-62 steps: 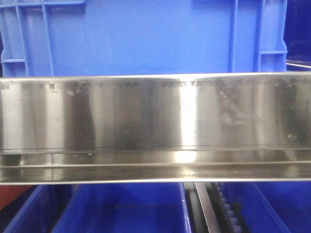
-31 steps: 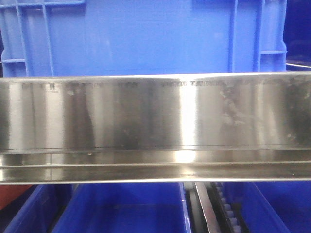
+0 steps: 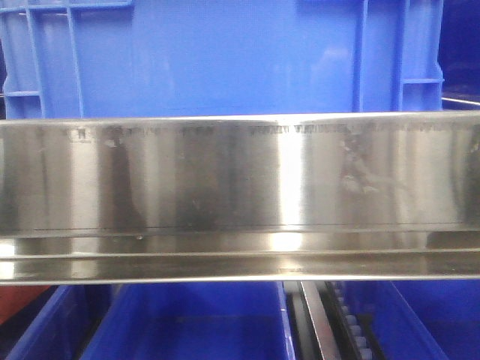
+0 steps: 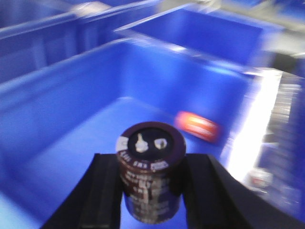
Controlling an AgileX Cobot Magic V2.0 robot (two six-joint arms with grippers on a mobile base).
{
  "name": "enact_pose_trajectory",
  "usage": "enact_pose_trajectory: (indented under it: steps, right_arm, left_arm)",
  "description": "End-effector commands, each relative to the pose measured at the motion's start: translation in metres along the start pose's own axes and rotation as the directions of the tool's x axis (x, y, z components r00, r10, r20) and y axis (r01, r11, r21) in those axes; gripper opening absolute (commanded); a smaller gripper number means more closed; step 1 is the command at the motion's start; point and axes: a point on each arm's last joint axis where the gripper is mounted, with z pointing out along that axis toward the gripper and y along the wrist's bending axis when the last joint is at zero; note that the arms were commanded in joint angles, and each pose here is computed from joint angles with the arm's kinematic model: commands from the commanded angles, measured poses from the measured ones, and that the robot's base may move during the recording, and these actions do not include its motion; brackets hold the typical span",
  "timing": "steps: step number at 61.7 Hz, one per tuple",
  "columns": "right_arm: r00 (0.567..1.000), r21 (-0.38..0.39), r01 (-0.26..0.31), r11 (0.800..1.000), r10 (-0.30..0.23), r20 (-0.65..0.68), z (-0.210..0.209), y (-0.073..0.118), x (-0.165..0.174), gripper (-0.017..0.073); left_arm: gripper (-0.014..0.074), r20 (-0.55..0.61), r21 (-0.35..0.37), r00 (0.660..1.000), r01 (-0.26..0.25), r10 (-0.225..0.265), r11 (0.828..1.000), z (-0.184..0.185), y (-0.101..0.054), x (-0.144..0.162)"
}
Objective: Place cylindrical capacitor in blue bin on shelf
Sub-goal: 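Lower the orange cylinder into the blue bin and open the left gripper, then lower the capacitor into the same bin and open the right gripper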
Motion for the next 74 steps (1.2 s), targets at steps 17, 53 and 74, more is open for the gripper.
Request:
enact_pose_trajectory:
  steps: [17, 53, 74]
  right_arm:
    - [0.950, -0.059, 0.017, 0.998, -0.035, -0.310, 0.121, 0.008, -0.001, -0.0153]
    - [0.862, -0.072, 0.003, 0.997, -0.039, -0.506, 0.171, 0.008, 0.034, 0.0574]
    - [0.916, -0.050, -0.025, 0.998, 0.003, -0.401, 0.136, 0.007, 0.009, 0.0333]
  left_arm:
    - [-0.0111, 0.036, -0.002, 0.999, 0.018, -0.018, 1.000, -0.025, 0.004, 0.017]
    - [-0.0111, 0.004, 0.011, 1.000, 0.028, -0.029, 1.000, -0.025, 0.002, 0.020]
    - [-0.0111, 0.004, 0.011, 1.000, 0.028, -0.029, 1.000, -0.025, 0.002, 0.020]
